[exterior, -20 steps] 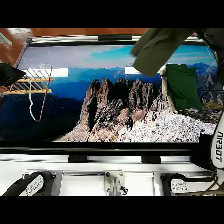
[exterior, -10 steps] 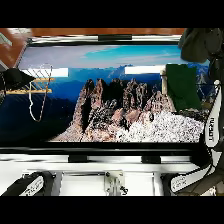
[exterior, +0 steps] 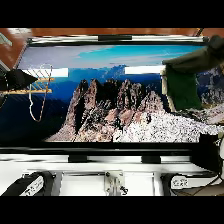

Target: Fold the shirts.

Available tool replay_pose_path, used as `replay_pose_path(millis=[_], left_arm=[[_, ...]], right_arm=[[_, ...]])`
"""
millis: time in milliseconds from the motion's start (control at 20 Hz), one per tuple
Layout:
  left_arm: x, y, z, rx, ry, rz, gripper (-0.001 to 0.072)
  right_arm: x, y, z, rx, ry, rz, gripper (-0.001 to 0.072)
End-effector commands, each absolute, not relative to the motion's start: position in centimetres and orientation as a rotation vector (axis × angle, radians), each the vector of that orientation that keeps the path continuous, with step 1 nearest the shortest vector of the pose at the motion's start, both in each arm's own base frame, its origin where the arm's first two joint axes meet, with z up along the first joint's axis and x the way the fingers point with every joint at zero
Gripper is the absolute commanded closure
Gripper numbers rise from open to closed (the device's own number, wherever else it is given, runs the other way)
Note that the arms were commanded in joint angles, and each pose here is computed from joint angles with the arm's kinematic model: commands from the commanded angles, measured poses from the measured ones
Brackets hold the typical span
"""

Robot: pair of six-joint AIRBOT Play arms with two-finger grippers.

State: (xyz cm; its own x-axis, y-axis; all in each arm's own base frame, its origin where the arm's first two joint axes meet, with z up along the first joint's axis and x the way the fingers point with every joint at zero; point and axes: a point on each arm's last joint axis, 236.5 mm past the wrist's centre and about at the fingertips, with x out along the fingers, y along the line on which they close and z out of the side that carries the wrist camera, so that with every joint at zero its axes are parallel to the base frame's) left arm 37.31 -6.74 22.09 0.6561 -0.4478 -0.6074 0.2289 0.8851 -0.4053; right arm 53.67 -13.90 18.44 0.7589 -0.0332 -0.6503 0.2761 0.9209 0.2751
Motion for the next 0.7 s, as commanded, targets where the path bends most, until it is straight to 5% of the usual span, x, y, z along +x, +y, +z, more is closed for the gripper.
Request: replay_pose_path(millis=[0,400,450,550,650], left_arm=[[37.3,-6.8,22.1,-0.297,0.763,-0.395,0.0674],[37.5,-6.7,21.7,-0.291,0.77,-0.399,0.0674],[37.6,-6.7,21.6,-0.292,0.773,-0.398,0.0674],[37.8,-6.7,21.2,-0.296,0.784,-0.398,0.0674],[38.2,-6.6,20.5,-0.303,0.803,-0.397,0.0674]], right_arm=[[45.0,-15.0,14.3,0.403,1.05,-0.334,0.0652],[38.0,-11.5,3.5,0.601,1.454,-0.398,0.0651],[37.9,-11.7,3.3,0.602,1.455,-0.417,0.0599],[38.2,-12.5,3.7,0.561,1.423,-0.423,0.0109],[38.2,-14.1,5.6,0.482,1.375,-0.448,0.0098]])
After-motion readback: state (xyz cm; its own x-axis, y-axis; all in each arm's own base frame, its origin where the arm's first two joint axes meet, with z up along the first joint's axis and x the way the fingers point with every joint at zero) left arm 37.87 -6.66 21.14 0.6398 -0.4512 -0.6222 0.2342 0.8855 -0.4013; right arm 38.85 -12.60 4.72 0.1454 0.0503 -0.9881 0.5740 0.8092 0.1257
